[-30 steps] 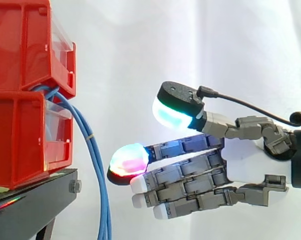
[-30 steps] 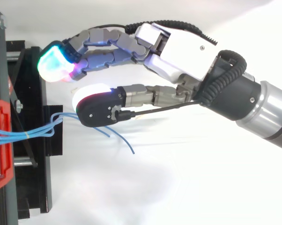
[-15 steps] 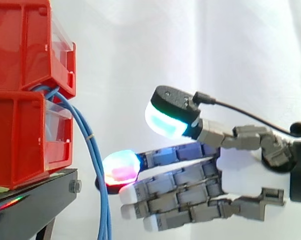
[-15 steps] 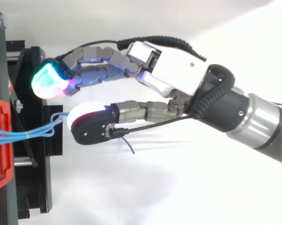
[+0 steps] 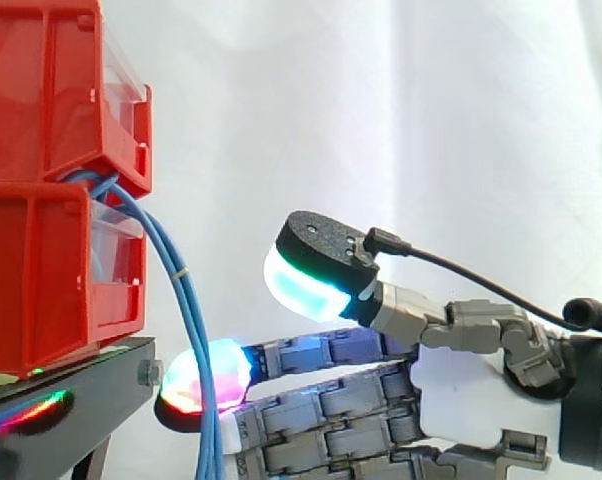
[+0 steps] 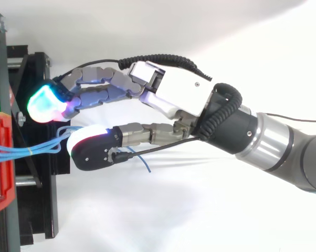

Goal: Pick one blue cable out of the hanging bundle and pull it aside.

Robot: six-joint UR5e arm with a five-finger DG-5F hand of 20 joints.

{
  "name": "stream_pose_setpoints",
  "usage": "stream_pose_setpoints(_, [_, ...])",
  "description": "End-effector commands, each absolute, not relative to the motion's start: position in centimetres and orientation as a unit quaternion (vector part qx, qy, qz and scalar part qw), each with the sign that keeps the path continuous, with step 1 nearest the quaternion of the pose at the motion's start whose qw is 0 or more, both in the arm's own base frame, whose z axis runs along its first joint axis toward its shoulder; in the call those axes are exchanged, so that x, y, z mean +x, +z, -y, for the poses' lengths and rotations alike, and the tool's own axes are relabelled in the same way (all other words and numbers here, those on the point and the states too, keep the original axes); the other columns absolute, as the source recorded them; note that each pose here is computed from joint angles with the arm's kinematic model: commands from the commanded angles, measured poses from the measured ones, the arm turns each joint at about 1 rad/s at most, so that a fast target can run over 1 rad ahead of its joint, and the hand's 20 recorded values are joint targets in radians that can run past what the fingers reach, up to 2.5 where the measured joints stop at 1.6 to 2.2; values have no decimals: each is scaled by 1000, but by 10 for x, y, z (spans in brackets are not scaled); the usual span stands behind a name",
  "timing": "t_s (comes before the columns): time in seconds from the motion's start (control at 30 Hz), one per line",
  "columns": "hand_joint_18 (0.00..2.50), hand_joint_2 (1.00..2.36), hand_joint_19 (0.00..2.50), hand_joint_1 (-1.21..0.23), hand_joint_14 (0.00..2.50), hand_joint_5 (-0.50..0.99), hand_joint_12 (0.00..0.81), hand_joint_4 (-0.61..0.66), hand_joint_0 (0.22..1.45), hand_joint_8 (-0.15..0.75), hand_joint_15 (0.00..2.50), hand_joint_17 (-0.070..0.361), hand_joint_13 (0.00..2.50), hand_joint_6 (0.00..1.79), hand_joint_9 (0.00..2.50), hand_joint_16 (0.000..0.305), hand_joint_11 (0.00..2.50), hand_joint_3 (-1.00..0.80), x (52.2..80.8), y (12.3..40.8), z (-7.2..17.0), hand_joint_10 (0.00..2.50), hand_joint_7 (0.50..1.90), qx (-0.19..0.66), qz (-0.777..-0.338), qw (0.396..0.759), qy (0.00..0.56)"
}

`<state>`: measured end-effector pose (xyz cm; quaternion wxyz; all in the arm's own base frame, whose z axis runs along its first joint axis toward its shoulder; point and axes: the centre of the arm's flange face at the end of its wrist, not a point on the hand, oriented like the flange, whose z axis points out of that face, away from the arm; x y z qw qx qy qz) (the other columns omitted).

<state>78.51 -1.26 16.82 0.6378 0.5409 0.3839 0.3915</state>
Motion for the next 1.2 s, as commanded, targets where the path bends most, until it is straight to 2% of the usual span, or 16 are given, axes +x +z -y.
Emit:
stream_pose_setpoints(0.0, [382, 1000, 340, -639, 11, -175, 369, 248, 498, 275, 292, 116, 536, 502, 651, 52, 408, -500, 788, 167, 7, 14, 761, 535, -380, 639, 401])
stream_pose_setpoints(0.3, [399, 1000, 356, -642, 11, -154, 365, 272, 507, 275, 298, 115, 553, 502, 672, 51, 409, -500, 794, 167, -17, 12, 803, 505, -408, 630, 426])
stream_pose_setpoints(0.5, [410, 1000, 359, -638, 11, -145, 363, 282, 513, 274, 299, 114, 561, 503, 681, 51, 403, -498, 794, 168, -23, 12, 819, 502, -409, 628, 432])
stream_pose_setpoints(0.77, [426, 1001, 372, -634, 12, -130, 356, 287, 528, 271, 316, 112, 581, 502, 702, 50, 398, -490, 794, 167, -26, 14, 861, 509, -403, 607, 459])
stream_pose_setpoints(1.17, [445, 1002, 380, -634, 12, -109, 348, 281, 548, 268, 329, 108, 610, 503, 730, 48, 408, -465, 794, 165, -12, 13, 976, 529, -387, 582, 482])
